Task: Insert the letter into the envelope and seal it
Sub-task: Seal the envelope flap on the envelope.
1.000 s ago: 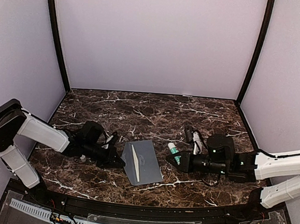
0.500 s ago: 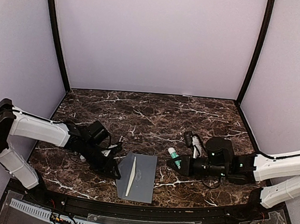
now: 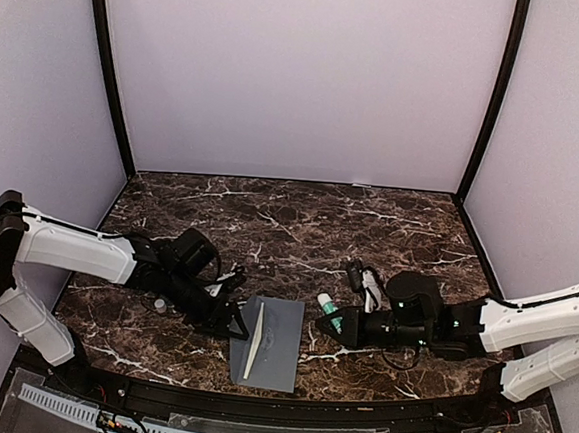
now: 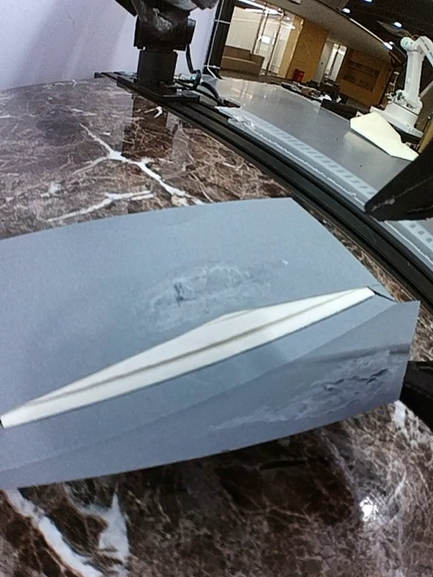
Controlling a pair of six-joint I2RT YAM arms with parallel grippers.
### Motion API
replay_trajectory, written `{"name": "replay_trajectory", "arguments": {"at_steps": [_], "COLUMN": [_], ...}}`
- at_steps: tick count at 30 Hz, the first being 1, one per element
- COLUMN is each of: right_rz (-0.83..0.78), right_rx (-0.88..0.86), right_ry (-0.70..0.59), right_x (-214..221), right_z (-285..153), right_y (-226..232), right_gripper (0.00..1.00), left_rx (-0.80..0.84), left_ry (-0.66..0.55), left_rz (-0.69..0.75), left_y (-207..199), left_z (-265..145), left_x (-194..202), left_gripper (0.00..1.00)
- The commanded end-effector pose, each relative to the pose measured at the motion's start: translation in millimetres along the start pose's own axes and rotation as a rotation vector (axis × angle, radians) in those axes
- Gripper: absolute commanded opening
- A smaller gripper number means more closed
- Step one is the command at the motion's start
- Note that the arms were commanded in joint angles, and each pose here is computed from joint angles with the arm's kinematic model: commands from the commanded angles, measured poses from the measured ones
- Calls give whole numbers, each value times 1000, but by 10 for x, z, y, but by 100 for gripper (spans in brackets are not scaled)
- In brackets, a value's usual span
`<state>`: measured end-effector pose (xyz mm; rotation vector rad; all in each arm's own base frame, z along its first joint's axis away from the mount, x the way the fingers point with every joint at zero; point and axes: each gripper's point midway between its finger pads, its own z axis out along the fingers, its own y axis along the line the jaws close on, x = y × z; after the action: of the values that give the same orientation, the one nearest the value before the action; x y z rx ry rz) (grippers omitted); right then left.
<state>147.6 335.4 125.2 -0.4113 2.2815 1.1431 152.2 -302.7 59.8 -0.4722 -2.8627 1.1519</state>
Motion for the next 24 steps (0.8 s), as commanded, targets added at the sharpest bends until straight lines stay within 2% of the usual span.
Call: {"name": "replay_trajectory", "arguments": {"at_steps": [1, 24], "right_rz": [8, 27], "right_rx": [-31, 15], "right_ry": [-16, -9], "right_x": [3, 182], "right_z": [53, 278], "right_y": [74, -73], "right_gripper": [0, 0], "left_rx": [60, 96], "left_ry": [-42, -8], "left_rz": [52, 82], "left_y": [-300, -428], "left_z": [-63, 350], "left_x": [-125, -189], "left_gripper": [52, 51]}}
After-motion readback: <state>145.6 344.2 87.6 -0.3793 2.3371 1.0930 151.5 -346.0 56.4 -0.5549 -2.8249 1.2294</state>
